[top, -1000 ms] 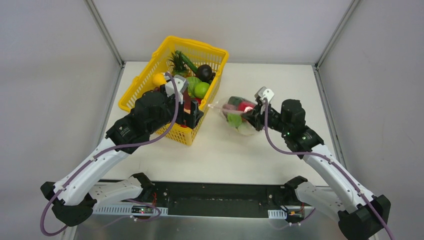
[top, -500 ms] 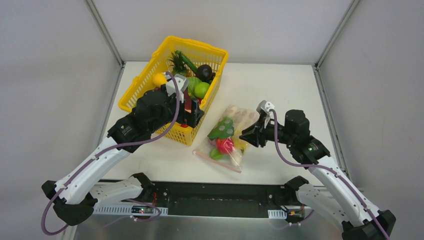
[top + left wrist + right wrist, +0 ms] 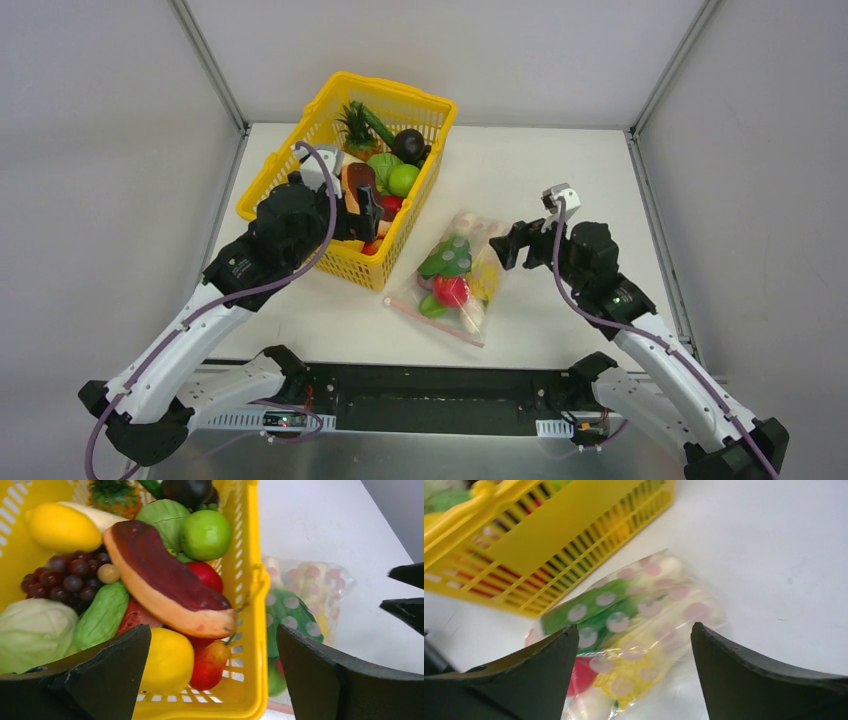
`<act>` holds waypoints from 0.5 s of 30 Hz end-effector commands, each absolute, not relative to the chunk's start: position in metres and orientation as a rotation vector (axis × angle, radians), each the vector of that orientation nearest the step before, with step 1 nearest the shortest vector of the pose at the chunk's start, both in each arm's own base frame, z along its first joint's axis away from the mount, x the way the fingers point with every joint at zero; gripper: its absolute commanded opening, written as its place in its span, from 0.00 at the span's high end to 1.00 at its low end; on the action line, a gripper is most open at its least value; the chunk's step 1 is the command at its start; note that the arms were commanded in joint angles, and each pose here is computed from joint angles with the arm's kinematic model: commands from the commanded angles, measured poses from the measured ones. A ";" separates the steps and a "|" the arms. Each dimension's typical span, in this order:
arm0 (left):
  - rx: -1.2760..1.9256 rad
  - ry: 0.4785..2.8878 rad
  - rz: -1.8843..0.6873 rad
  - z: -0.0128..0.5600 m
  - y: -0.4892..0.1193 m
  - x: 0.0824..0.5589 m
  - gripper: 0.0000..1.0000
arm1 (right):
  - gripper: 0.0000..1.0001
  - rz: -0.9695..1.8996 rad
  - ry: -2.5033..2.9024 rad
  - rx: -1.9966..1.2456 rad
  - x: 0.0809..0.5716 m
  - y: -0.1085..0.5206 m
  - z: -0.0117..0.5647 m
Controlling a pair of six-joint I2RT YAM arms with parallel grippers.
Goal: Place the food in the zip-top bag and seal the zipper
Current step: Reset both arms
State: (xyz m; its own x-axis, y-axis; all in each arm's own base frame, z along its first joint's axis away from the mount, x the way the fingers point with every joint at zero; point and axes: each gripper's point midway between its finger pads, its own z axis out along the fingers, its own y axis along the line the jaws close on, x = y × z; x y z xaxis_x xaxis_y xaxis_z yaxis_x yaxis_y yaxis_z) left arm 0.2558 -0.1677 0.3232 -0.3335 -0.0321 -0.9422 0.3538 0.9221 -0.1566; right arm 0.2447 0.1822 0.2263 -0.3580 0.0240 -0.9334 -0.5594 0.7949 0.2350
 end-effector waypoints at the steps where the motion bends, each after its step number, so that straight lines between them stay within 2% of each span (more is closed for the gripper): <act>1: 0.025 1.860 -0.312 0.324 -0.130 0.264 0.00 | 0.12 0.419 1.793 0.011 0.281 0.132 0.241; 5: -0.089 1.875 -0.241 0.318 -0.103 0.268 0.00 | 0.01 0.356 1.779 0.227 0.291 0.103 0.239; 15: -0.350 1.954 -0.117 0.292 -0.070 0.274 0.00 | 0.00 0.476 1.871 0.431 0.305 0.081 0.232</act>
State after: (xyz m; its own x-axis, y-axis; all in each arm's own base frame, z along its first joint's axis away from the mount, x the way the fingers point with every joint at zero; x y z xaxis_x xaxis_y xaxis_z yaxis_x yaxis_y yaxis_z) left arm 0.2740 -0.0834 0.3012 -0.3533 -0.2382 -0.9047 -0.0719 0.9711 -0.2276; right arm 0.3000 0.0738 0.2118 -0.3248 0.4178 -0.8485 0.0728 0.9055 0.4180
